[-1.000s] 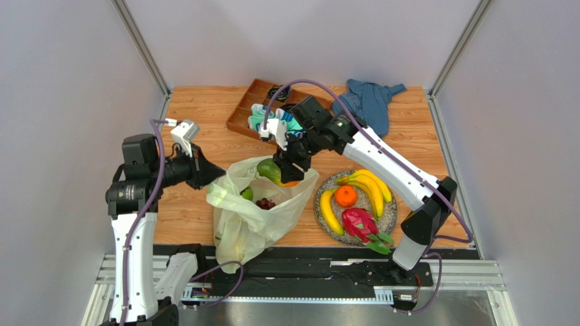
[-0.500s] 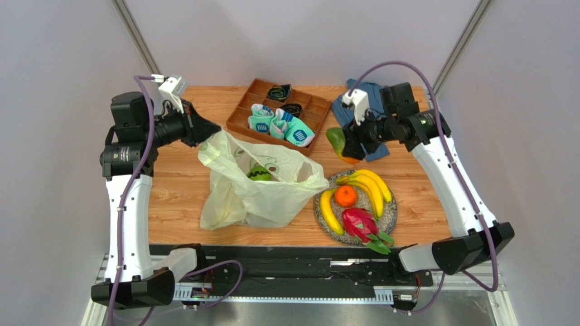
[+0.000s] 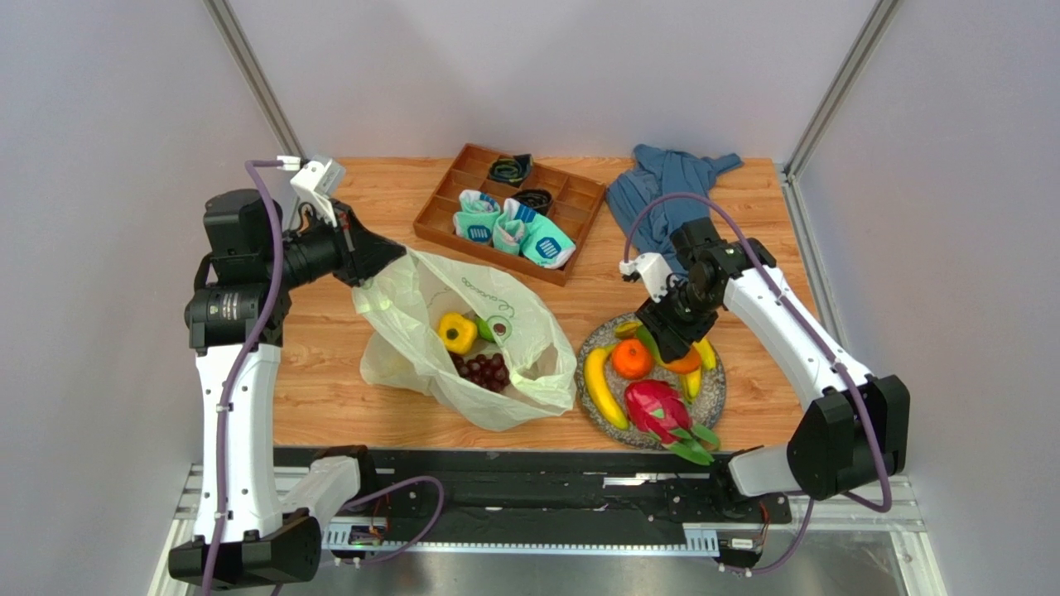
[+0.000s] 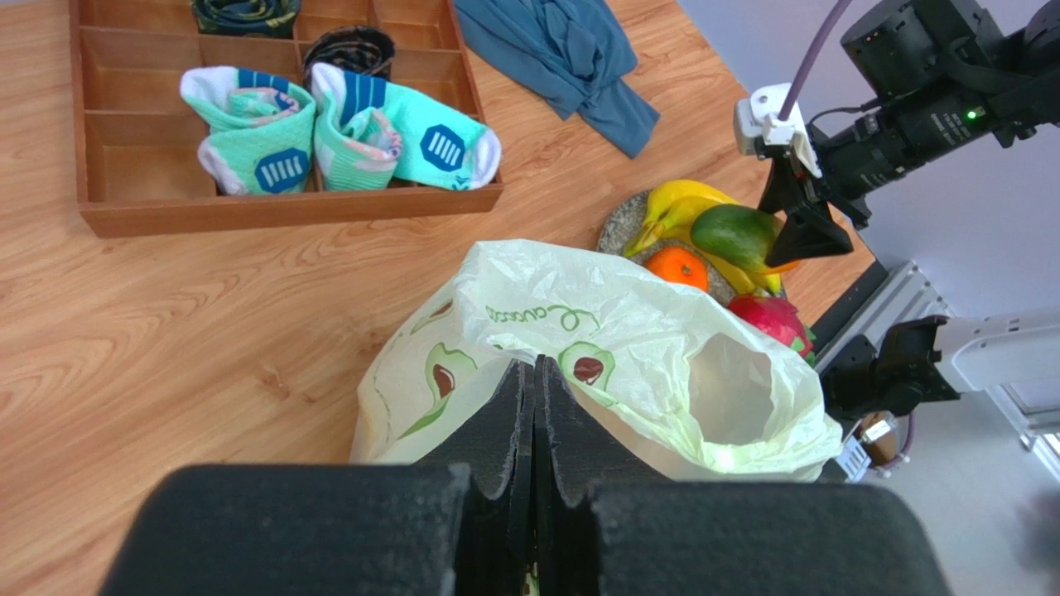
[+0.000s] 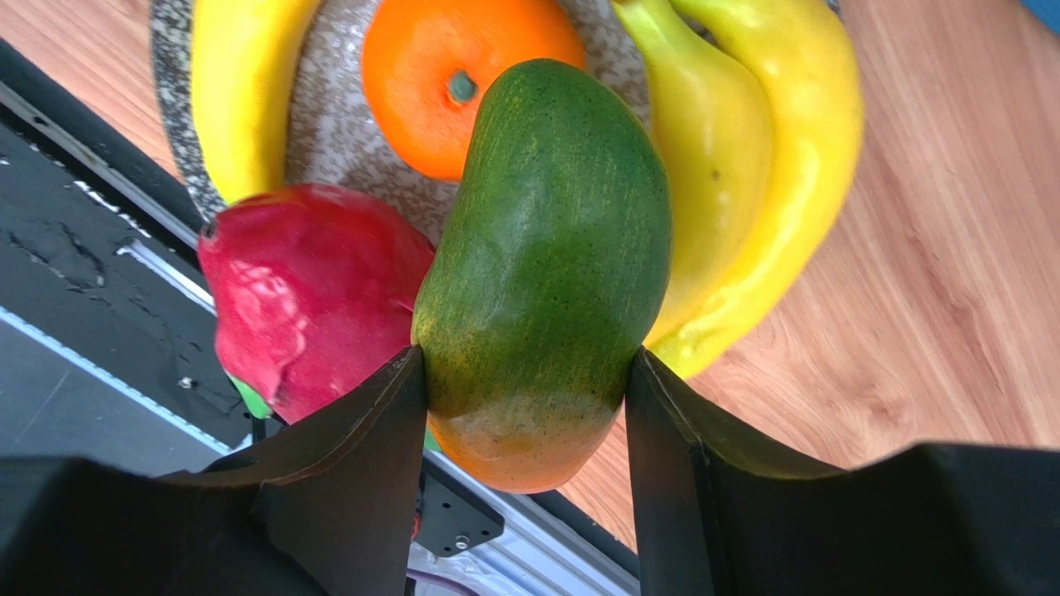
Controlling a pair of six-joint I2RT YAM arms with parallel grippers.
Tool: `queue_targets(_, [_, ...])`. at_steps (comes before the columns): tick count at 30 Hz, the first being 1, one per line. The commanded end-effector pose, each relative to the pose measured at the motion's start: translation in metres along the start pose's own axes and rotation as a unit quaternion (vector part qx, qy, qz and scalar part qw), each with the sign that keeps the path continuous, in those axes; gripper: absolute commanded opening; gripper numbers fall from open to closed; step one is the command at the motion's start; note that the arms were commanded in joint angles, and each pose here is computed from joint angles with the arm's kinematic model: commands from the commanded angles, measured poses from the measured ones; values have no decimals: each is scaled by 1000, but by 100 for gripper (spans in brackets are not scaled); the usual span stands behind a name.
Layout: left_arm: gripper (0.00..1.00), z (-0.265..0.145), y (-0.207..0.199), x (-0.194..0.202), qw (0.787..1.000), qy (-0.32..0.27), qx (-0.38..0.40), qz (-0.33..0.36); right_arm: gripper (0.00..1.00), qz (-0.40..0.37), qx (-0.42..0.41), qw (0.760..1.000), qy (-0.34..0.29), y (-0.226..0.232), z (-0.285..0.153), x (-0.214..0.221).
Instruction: Take the fake fruits out of the plastic bag
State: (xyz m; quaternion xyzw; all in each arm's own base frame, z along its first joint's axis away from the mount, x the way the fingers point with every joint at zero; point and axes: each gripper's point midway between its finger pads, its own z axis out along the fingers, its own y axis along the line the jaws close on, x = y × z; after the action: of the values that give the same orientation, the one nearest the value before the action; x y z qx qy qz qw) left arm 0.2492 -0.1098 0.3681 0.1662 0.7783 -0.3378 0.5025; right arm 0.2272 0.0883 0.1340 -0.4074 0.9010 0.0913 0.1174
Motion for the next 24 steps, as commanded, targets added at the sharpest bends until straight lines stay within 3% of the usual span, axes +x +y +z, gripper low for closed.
queue_targets(1, [0,-2,-5,-2,1000,-11,8,7,21,16,63,997,-50,-18,-37,6])
queue_targets(5, [0,0,-3,2,1000,-6,8,1,22,165,73,980,-80,-37,-55,33])
queue_targets(7, [0,1,-2,3,1000,-2,9,-6,22,253,61,965,-42,-48,-49,66])
queue_targets(11, [0,2,-1,5,1000,4,10,-10,21,346,-1,938,19,-39,-34,95])
queue_targets(24, [0,3,7,12,1000,14,-9,-12,21,397,-59,911,94,-25,11,118])
